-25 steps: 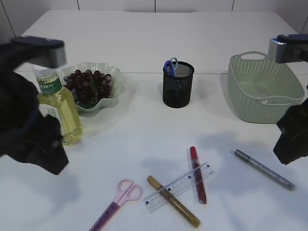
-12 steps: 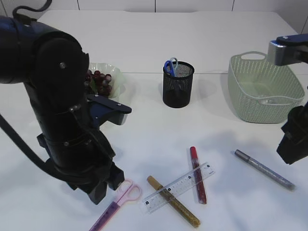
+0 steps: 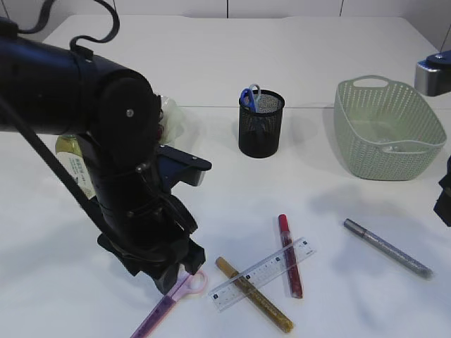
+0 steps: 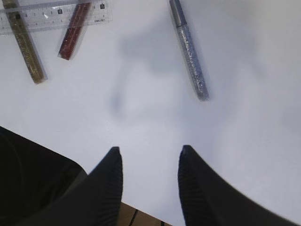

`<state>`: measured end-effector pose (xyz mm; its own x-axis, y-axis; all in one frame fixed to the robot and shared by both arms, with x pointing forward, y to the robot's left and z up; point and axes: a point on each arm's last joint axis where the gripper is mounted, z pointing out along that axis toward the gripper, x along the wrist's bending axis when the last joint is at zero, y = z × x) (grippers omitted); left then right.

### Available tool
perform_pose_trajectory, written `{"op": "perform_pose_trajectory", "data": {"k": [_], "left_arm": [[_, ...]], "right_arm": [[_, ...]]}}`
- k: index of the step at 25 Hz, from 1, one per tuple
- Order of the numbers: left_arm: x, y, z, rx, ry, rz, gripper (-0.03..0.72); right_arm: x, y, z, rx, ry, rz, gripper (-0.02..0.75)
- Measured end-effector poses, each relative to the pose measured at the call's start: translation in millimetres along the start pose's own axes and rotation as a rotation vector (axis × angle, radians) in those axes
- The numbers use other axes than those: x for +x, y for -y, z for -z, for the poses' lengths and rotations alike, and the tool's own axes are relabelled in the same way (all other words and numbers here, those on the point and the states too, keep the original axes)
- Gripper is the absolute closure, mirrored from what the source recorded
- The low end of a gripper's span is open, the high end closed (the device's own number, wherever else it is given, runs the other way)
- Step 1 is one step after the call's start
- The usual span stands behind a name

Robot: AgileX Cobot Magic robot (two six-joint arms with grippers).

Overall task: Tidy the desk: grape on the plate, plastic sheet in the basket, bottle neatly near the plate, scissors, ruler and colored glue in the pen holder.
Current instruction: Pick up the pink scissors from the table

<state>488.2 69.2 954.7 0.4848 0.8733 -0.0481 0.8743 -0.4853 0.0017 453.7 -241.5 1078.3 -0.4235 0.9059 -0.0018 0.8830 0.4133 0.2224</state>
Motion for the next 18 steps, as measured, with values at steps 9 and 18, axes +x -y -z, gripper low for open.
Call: {"op": "perform_pose_trajectory", "data": {"k": [9,18], "left_arm": [[-0.6,-8,-23,0.014,-0.005,0.003,0.317],[-2.9,-12,-43,0.038,-0.017,-0.041,0.319]], "right_arm": [[-3,-7,-13,0.026,-0.014,0.047,0.415],[-3,-9,-13,0.012,-0.011,0.051,0.415]]}}
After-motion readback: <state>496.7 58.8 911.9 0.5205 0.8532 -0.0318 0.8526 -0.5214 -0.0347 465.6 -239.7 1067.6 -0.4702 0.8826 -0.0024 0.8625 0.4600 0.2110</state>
